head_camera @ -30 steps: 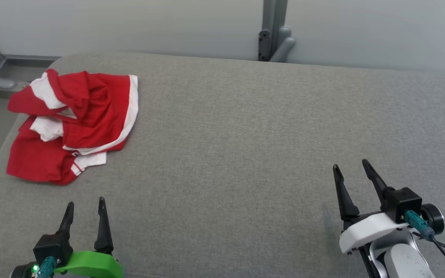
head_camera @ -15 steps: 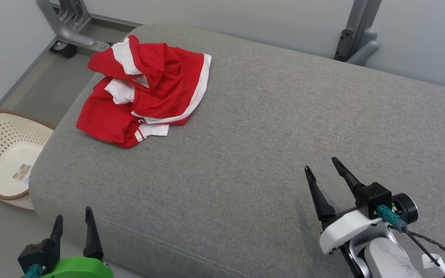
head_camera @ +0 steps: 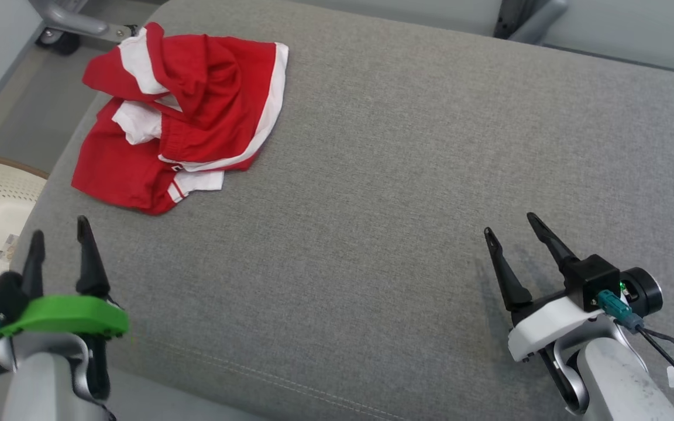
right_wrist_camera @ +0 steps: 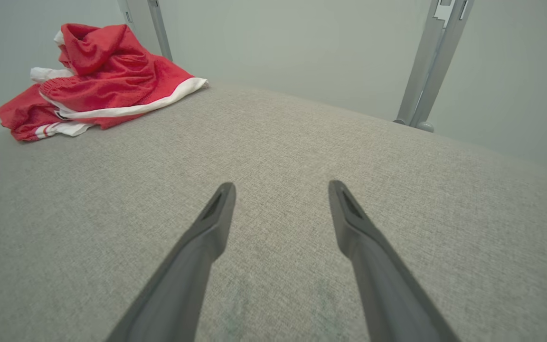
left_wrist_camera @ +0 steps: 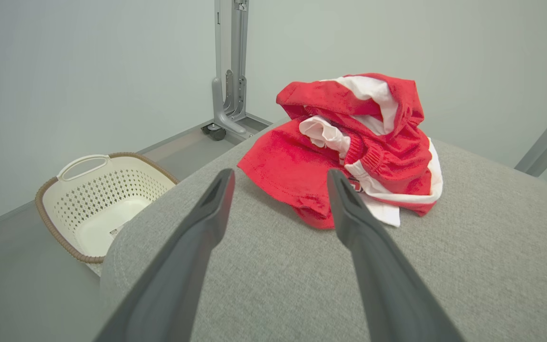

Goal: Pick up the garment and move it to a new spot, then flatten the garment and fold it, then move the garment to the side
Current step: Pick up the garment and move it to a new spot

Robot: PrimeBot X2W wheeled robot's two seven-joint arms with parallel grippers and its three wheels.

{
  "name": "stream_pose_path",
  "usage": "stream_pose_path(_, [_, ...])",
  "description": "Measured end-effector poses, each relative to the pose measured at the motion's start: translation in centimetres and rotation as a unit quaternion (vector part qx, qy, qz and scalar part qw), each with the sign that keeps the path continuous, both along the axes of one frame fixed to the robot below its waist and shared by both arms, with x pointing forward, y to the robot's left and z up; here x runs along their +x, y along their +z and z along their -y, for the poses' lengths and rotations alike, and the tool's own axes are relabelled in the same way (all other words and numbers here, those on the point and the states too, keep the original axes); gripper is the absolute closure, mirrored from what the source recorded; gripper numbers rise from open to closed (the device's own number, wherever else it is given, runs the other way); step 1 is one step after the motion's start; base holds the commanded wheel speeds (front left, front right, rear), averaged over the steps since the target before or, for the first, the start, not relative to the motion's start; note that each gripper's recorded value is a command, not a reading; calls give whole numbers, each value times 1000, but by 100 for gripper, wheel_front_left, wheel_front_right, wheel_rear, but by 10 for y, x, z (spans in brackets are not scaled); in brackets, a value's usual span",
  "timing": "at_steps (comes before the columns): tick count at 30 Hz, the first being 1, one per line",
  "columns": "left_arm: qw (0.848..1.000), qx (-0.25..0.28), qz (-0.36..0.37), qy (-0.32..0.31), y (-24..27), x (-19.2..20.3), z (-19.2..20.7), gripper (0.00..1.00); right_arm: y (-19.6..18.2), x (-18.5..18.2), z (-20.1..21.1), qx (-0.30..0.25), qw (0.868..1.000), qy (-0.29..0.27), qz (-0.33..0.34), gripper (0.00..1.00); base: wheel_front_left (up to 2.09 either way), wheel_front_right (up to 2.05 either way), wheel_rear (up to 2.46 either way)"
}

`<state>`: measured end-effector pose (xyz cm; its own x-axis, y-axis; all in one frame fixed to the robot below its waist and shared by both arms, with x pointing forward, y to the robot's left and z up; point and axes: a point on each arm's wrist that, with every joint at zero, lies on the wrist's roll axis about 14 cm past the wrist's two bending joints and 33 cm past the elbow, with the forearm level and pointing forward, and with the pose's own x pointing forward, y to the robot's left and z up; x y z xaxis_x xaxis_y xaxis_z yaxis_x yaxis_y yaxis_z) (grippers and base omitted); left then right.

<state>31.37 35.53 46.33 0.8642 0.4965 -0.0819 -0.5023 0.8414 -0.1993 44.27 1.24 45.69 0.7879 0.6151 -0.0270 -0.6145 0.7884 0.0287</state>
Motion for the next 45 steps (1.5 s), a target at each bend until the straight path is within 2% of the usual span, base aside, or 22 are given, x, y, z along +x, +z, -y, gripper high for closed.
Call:
stream_pose_path(3, [999, 34, 2, -19, 18, 40, -18, 0, -9, 12, 17, -3, 1000, -21, -5, 0, 0, 0, 0])
stream_pose_path(9, [993, 52, 3, -103, 35, 116, -6, 0, -21, 22, 39, 1, 999, -51, -19, 0, 0, 0, 0])
stream_pose_path(14, [984, 65, -48, -161, 35, 163, 1, 0, -30, 28, 52, 1, 997, -70, -27, 0, 0, 0, 0])
stream_pose_path(16, [982, 54, -65, -171, 32, 178, 3, 0, -34, 30, 59, 1, 996, -80, -31, 0, 0, 0, 0])
stream_pose_path(23, [971, 47, -142, -189, 5, 211, -1, 0, -54, 35, 83, -4, 992, -112, -53, 0, 0, 0, 0])
stream_pose_path(32, [954, 24, -251, -163, -54, 224, -7, 0, -70, 38, 105, -5, 987, -143, -73, 0, 0, 0, 0])
stream_pose_path(33, [952, 24, -258, -160, -59, 225, -7, 14, -72, 38, 107, -5, 986, -147, -75, 0, 0, 0, 0])
stream_pose_path(34, [950, 29, -266, -161, -63, 226, -6, 76, -73, 38, 108, -4, 986, -150, -76, 0, 0, 0, 0])
stream_pose_path(35, [949, 30, -269, -162, -66, 227, -4, 100, -73, 38, 110, -3, 985, -153, -77, 0, 0, 0, 0])
stream_pose_path(40, [952, 51, -254, -163, -57, 235, -3, 100, -71, 36, 114, 0, 983, -163, -79, 0, 0, 0, 0])
stream_pose_path(45, [959, 96, -190, -188, -13, 255, 7, 100, -61, 32, 110, 14, 983, -166, -77, 0, 0, 0, 0])
